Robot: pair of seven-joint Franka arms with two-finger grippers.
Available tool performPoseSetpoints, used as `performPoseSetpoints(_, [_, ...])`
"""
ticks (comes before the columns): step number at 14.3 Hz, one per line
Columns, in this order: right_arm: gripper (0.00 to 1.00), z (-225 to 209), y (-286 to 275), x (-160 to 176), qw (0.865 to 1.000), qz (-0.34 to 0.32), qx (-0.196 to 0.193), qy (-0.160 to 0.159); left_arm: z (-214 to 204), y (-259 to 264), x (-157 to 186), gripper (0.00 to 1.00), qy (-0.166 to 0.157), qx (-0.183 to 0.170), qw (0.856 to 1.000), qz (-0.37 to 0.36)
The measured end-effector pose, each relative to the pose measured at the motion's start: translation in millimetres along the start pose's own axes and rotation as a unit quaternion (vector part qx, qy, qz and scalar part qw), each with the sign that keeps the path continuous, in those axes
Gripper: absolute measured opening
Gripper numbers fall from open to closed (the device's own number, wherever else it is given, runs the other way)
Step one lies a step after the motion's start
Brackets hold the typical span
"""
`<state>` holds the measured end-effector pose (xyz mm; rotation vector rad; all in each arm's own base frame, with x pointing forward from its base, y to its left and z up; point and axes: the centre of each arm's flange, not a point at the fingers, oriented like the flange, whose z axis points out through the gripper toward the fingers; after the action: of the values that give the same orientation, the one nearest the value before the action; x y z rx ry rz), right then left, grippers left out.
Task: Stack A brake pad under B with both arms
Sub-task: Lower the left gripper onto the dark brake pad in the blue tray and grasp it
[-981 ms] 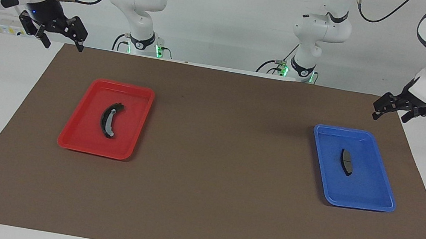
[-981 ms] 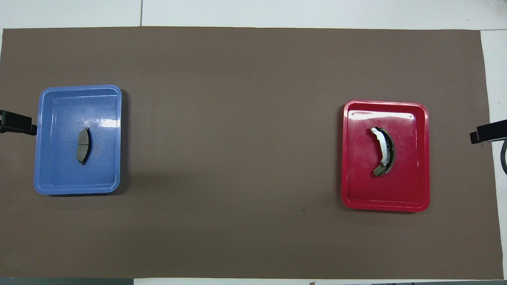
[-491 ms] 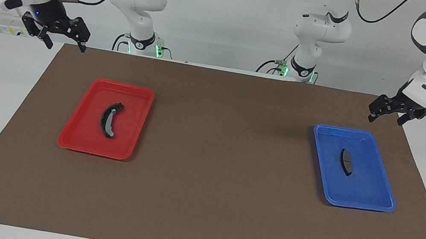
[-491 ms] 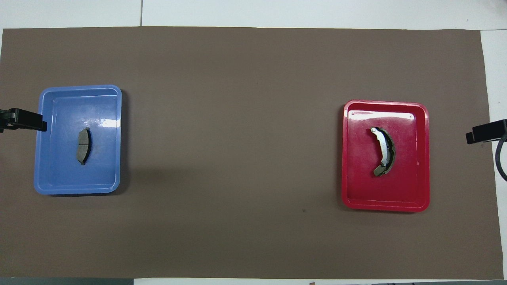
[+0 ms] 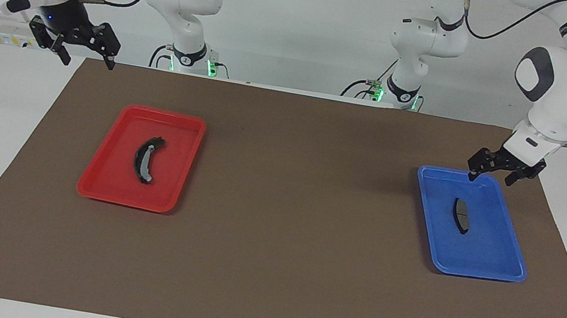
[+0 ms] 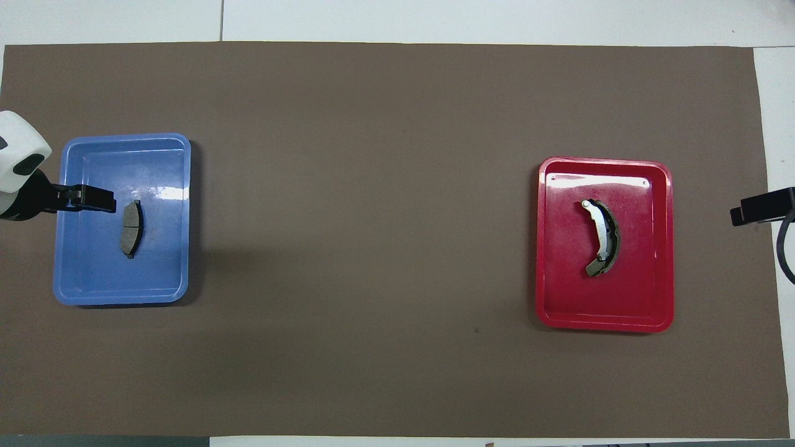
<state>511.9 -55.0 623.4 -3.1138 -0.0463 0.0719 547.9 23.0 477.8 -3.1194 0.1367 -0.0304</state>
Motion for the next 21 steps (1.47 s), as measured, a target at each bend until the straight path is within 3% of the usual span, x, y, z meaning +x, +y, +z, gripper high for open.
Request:
performPoseSetpoints(11, [1.00, 0, 0, 0, 1.000, 0.000, 0.000, 0.000, 136, -35, -2, 0.98, 0.009, 0.010, 1.000, 0.017])
performPoseSetpoints(18, [1.00, 0, 0, 0, 1.000, 0.000, 0.000, 0.000, 183, -38, -13, 0.96, 0.003, 0.011, 1.000, 0.020])
performPoseSetpoints(20, [1.00, 0, 0, 0, 1.000, 0.000, 0.000, 0.000, 187, -38, -16, 0.92, 0.001, 0.010, 1.000, 0.019])
performPoseSetpoints(21, [1.00, 0, 0, 0, 1.000, 0.000, 0.000, 0.000, 186, -37, -16, 0.83, 0.002, 0.010, 1.000, 0.020])
